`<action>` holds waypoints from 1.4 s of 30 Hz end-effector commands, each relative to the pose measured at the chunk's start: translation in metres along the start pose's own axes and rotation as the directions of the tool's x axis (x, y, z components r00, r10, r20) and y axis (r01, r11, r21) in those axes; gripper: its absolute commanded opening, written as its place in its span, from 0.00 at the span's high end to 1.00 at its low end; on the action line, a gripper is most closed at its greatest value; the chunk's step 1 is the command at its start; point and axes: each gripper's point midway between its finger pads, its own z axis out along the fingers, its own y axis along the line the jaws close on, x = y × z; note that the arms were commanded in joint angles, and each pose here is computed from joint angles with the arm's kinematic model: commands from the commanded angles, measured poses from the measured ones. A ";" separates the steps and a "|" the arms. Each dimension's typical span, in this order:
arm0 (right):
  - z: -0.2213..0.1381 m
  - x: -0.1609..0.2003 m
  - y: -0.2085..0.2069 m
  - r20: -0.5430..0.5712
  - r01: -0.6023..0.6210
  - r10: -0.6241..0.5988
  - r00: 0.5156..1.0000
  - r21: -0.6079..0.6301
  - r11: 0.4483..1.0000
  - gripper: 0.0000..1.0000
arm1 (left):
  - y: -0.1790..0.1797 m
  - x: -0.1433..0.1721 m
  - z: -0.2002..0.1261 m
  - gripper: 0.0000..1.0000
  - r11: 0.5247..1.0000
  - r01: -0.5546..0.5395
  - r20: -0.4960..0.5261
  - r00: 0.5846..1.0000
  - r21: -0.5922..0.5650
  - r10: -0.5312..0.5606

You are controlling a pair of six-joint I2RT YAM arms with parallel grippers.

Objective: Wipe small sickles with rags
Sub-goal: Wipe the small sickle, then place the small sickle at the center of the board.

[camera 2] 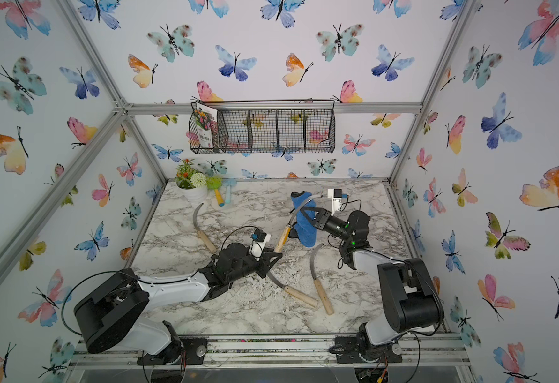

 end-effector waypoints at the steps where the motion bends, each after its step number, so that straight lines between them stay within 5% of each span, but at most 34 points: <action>1: 0.016 0.025 0.008 -0.053 0.061 -0.063 0.997 -0.037 0.997 0.97 | 0.001 -0.014 0.003 1.00 1.000 0.002 0.035 0.999 -0.012 -0.002; 8: 0.025 0.038 0.008 -0.080 0.028 -0.035 0.996 -0.085 0.996 0.97 | 0.004 -0.015 0.002 1.00 1.000 0.003 0.041 0.999 -0.024 -0.002; 14: 0.022 0.008 0.032 -0.030 0.115 -0.116 0.993 -0.041 0.993 0.97 | 0.005 -0.014 0.002 1.00 0.999 0.004 0.037 0.999 -0.034 -0.003; 23: -0.032 -0.070 0.081 0.146 0.198 -0.189 0.971 -0.054 0.979 0.97 | 0.009 -0.010 0.006 1.00 0.999 0.012 0.028 1.000 -0.047 -0.010; 33: -0.076 -0.085 0.109 0.216 0.245 -0.229 0.949 -0.052 0.968 0.97 | 0.031 0.016 0.013 1.00 0.988 0.053 -0.020 0.998 -0.147 -0.057; 38: -0.088 -0.074 0.092 0.221 0.233 -0.241 0.945 0.063 0.970 0.97 | 0.060 0.038 0.001 1.00 0.946 0.125 -0.023 0.990 -0.298 -0.138; 42: -0.098 -0.061 0.065 0.211 0.201 -0.245 0.946 0.208 0.957 0.98 | 0.096 0.056 -0.015 1.00 0.832 0.218 -0.029 0.962 -0.511 -0.271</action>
